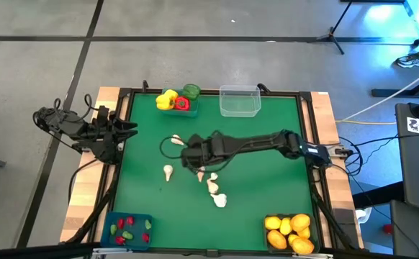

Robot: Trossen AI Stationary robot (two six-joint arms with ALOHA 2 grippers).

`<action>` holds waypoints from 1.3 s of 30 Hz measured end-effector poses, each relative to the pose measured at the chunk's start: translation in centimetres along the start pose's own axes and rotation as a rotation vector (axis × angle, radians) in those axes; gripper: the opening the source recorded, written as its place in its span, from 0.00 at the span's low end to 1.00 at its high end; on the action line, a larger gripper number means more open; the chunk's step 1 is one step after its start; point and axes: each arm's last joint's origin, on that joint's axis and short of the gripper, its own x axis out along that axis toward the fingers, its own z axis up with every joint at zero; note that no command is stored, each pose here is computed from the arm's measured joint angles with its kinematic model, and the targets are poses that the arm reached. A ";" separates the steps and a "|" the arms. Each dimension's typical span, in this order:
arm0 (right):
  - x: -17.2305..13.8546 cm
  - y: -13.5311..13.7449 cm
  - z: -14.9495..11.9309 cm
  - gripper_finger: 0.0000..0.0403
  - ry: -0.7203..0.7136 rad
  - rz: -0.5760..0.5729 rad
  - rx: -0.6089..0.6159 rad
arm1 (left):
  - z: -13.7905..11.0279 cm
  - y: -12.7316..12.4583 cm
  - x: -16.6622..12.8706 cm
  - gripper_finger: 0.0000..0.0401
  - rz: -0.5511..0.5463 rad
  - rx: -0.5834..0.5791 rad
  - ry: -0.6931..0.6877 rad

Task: Sort produce into baskets
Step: Put the green chili pepper into the blue bin

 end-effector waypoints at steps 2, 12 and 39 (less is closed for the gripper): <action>0.5 -1.3 -0.3 0.55 0.086 -0.071 0.006 | 0.0 0.0 0.0 0.52 0.000 0.001 0.000; 5.7 -5.1 -0.4 0.55 0.333 -0.093 -0.079 | 0.0 0.0 0.0 0.52 0.000 0.001 0.000; 11.6 -8.6 -1.8 0.55 0.460 0.096 -0.140 | 0.0 0.0 0.0 0.52 0.005 0.070 -0.003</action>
